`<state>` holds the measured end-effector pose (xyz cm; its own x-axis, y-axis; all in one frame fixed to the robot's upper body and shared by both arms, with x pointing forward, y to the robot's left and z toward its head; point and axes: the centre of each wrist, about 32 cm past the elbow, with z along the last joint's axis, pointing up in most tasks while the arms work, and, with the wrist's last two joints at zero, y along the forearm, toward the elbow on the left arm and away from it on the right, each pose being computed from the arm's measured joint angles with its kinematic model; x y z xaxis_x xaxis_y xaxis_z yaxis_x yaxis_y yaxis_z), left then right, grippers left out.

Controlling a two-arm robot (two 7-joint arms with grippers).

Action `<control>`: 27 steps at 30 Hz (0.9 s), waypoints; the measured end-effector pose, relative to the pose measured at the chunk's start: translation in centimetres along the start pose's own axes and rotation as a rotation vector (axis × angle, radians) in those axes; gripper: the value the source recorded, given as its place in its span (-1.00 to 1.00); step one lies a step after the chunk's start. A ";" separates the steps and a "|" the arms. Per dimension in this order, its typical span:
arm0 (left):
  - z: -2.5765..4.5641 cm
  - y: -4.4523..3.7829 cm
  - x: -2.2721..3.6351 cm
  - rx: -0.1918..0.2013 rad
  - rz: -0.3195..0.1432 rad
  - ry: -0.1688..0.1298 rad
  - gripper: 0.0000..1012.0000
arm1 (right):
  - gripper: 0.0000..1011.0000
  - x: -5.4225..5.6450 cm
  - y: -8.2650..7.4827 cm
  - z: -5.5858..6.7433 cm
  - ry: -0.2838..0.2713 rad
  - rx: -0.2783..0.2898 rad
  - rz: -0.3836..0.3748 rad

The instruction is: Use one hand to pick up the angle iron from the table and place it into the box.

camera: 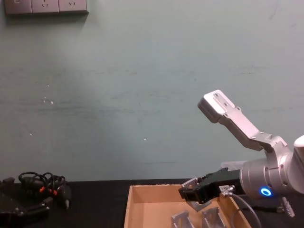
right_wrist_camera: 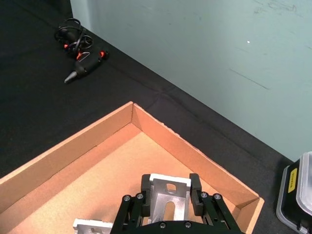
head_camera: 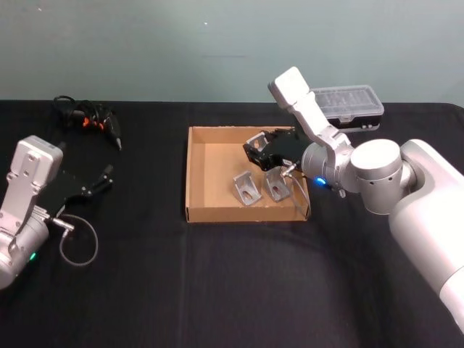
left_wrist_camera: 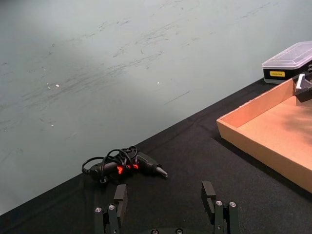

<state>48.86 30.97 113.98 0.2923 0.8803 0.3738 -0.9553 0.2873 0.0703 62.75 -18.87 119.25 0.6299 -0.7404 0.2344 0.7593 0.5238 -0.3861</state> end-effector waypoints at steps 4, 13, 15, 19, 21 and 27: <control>0.00 0.00 0.00 0.000 0.000 0.000 0.98 | -0.08 0.0 0.0 0.0 -0.001 -0.003 0.000; 0.00 0.00 0.00 0.000 0.000 0.000 0.98 | 0.37 -0.2 0.1 -0.2 0.004 -0.001 0.000; 0.00 0.00 0.00 0.000 0.000 0.000 0.98 | 0.52 -0.2 0.0 -0.2 0.004 0.006 -0.001; 0.00 0.00 0.00 0.000 0.000 0.000 0.98 | 0.77 -0.3 -0.4 -0.2 0.008 0.027 -0.011; 0.00 0.00 0.00 0.000 0.000 0.000 0.98 | 0.83 -0.3 -0.7 -0.1 0.009 0.038 -0.016; 0.00 0.00 0.00 0.000 0.000 0.000 0.98 | 0.98 -0.7 -1.9 -0.1 0.007 0.090 -0.037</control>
<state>48.86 30.97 113.98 0.2923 0.8803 0.3737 -0.9552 0.2874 0.0702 60.90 -19.38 119.71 0.6005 -0.7626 0.2404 0.7936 0.5318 -0.2955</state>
